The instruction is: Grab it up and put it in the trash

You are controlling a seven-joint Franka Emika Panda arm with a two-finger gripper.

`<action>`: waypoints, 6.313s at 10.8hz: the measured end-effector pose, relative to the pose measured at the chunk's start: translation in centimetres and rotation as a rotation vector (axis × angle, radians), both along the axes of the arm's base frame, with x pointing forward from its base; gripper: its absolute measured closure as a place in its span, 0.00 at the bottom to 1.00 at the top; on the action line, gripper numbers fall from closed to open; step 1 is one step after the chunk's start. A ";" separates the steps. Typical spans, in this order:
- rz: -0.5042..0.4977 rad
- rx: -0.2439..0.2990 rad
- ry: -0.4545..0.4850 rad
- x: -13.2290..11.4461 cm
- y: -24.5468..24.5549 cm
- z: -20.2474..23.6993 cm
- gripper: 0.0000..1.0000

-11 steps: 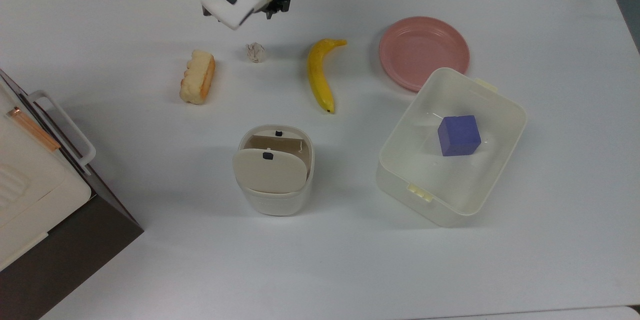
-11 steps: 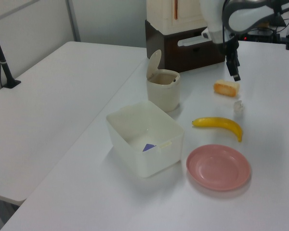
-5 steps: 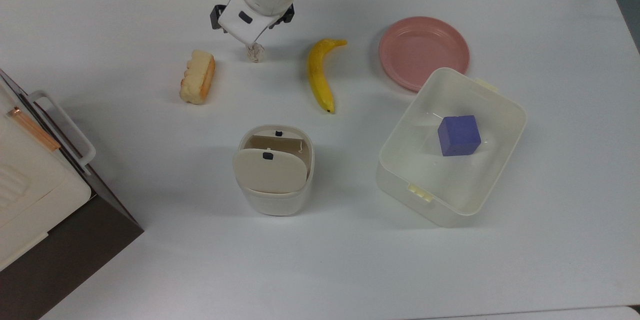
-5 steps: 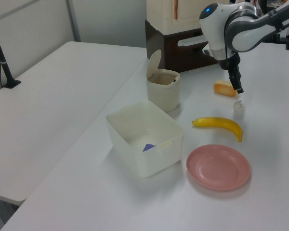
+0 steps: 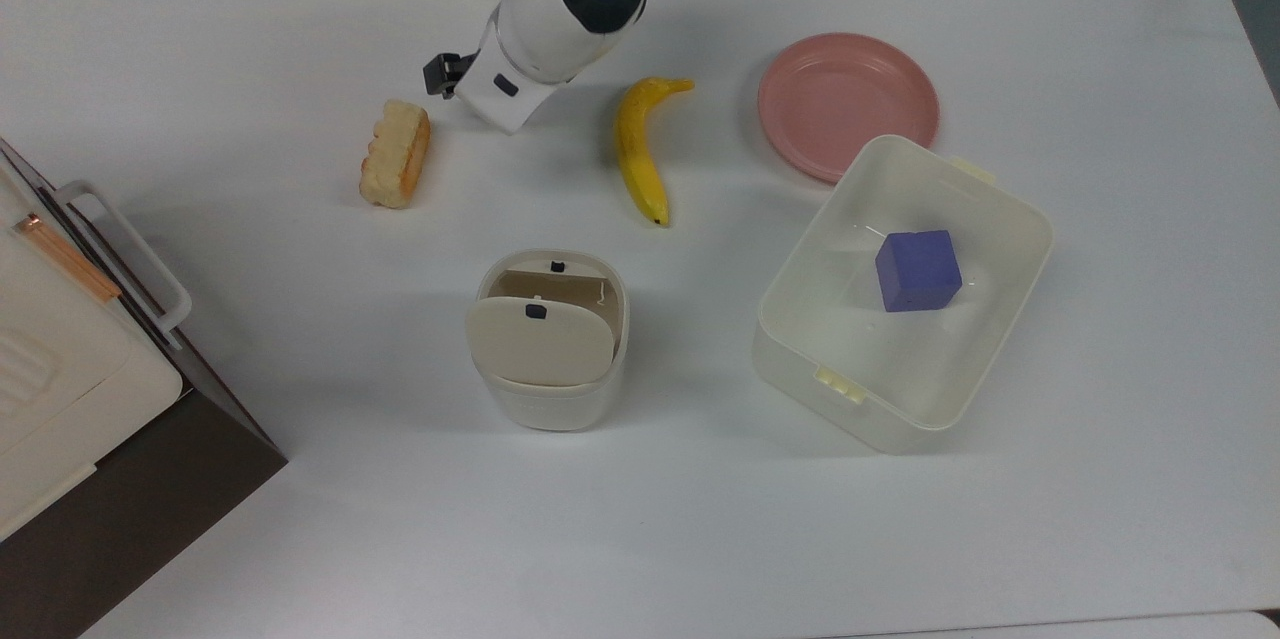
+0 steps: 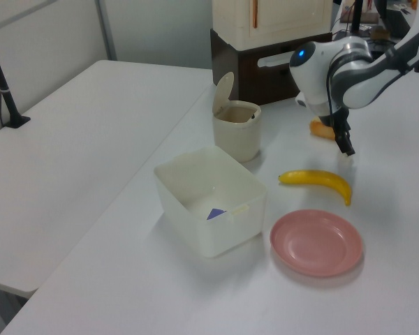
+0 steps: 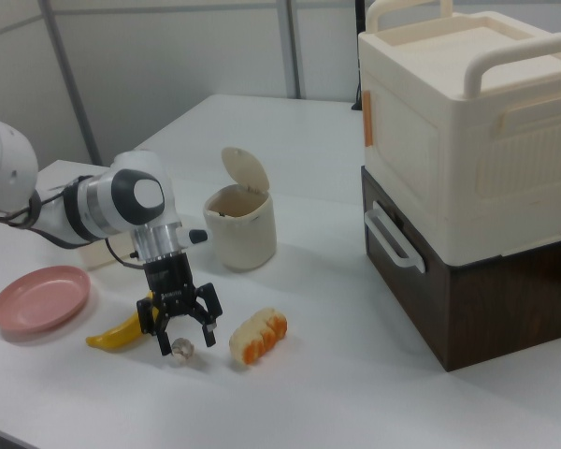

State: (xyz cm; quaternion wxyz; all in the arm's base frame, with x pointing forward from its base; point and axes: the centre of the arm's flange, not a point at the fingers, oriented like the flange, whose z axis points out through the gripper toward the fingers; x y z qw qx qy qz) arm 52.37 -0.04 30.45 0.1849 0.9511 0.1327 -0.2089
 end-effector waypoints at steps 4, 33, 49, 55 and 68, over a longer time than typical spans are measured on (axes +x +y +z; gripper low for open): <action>0.009 -0.016 0.014 -0.1 1.0 -1.3 0.33; -0.031 -0.017 -0.071 5.0 1.1 0.6 0.81; -0.439 0.197 -0.797 18.3 2.9 17.6 0.84; -0.412 0.185 -0.843 20.9 7.4 13.6 0.84; -0.680 0.255 -0.723 11.7 -5.2 30.9 0.00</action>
